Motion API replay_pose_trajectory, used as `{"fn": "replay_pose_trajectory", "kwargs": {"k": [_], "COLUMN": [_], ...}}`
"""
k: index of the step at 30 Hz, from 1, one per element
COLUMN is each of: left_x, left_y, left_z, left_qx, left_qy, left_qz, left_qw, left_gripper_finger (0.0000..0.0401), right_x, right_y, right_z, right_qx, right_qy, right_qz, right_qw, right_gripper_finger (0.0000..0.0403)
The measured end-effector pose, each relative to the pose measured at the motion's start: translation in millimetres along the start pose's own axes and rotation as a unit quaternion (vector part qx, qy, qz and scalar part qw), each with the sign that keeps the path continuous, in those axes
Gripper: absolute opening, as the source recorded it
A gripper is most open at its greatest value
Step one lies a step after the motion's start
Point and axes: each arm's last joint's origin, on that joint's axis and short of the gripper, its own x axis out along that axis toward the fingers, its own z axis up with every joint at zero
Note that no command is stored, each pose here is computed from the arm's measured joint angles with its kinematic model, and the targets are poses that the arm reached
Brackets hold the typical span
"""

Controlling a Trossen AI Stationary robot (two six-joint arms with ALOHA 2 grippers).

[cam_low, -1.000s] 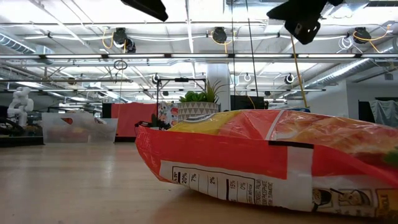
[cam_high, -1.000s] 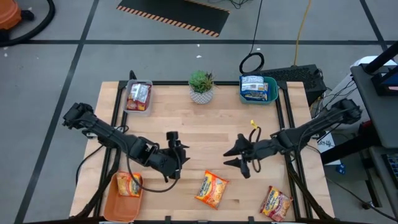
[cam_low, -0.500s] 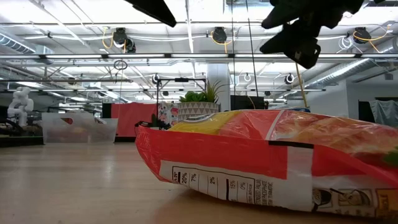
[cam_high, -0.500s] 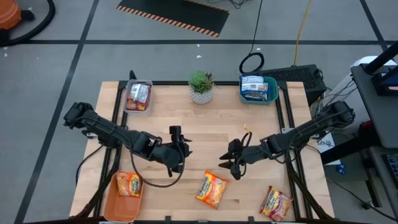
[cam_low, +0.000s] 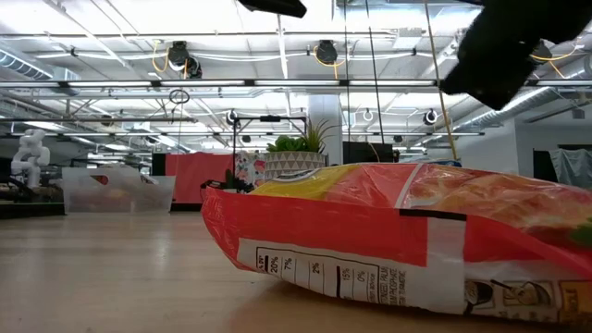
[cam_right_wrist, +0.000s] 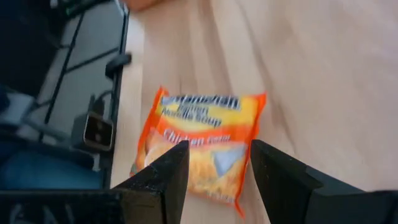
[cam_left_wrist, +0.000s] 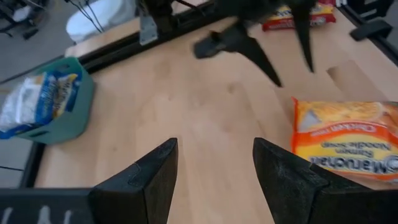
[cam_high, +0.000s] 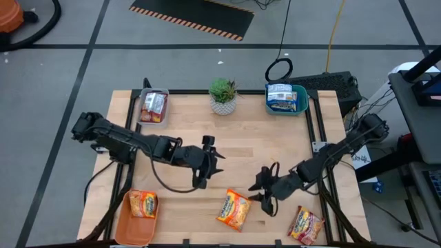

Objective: Sort Maruchan noodles
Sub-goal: Put the orange noodle pack into the orange bin

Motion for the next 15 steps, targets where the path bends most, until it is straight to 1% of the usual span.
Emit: {"fn": "replay_pose_trajectory", "kwargs": {"k": [2,7,12,15], "left_x": [1,3,5,5], "left_y": [5,17,26,29], "left_z": [0,0,1,1], "left_qx": [0.001,-0.005,-0.014,-0.012], "left_qy": [-0.004,-0.012,-0.027,-0.032], "left_qz": [0.006,0.023,0.025,0.027], "left_qw": [1.0,1.0,0.999,0.999], "left_gripper_finger": [0.0214,0.0214,0.0214,0.0214], "right_x": [5,18,24,23], "right_y": [2,3,1,4], "right_z": [-7,-24,-31,-35], "right_qx": [-0.009,-0.06,-0.112,-0.126], "right_qy": [0.012,0.052,0.051,0.054], "right_qz": [-0.001,-0.011,-0.035,-0.03], "right_qw": [1.0,0.997,0.992,0.99], "right_gripper_finger": [0.0164,0.0164,0.0165,0.0165]}}
